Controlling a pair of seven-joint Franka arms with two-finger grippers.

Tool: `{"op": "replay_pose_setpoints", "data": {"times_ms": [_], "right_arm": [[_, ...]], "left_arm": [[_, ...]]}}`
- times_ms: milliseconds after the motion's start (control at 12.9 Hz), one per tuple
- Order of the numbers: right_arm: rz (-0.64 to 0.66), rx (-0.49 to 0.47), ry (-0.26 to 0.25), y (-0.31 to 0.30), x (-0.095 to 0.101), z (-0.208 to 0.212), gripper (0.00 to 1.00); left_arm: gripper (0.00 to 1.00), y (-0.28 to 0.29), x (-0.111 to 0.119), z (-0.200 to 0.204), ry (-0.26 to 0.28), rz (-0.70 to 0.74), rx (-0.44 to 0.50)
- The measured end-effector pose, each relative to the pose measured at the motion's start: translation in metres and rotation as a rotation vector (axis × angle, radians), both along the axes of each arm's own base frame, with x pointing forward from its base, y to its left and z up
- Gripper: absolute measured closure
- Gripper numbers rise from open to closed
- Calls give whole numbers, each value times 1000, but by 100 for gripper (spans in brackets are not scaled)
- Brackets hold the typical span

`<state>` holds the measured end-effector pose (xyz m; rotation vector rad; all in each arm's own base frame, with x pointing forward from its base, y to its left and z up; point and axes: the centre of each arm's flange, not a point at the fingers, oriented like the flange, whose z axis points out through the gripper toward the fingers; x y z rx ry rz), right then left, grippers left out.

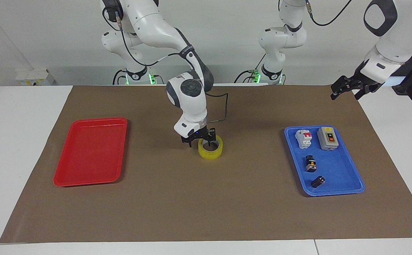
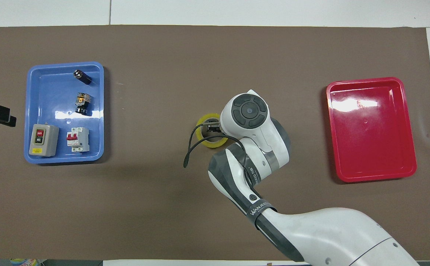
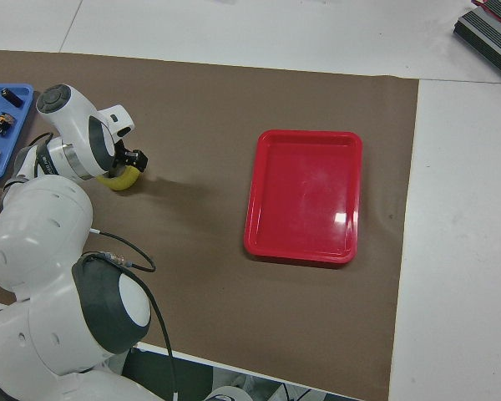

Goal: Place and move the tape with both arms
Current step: 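Grasp the yellow tape with the right gripper while the left gripper retracts, then carry the tape with the right gripper and lower it into the red tray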

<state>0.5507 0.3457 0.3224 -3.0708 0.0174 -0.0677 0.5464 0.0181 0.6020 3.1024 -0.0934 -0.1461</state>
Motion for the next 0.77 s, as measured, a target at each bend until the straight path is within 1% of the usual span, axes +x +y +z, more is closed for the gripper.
{"op": "replay_pose_setpoints", "data": {"times_ms": [77,155,232,309,386,464,541,618,773], "right_arm": [[0,-2,3,-1,-2,-1,33],[0,-3,5,-2,-3,-1,33],[-1,-3,5,-2,-3,-1,42],[-1,-2,3,-3,-3,-1,56],[-1,1,-3,-2,-3,0,66],[-2,5,-10,-2,-2,0,66],[-1,6,-12,-2,-2,0,77],[-2,6,-13,-3,-2,1,79],[-5,-5,-6,-7,1,3,79]], "left_arm": [[0,-3,0,0,1,-5,0],[0,-4,0,0,1,-7,0],[0,-5,0,0,1,-8,2],[0,-5,0,0,1,-10,7],[0,-5,0,0,0,-10,11],[0,-5,0,0,0,-11,13],[0,-5,0,0,0,-11,14],[0,-5,0,0,0,-11,15],[0,-4,0,0,0,-10,15]]}}
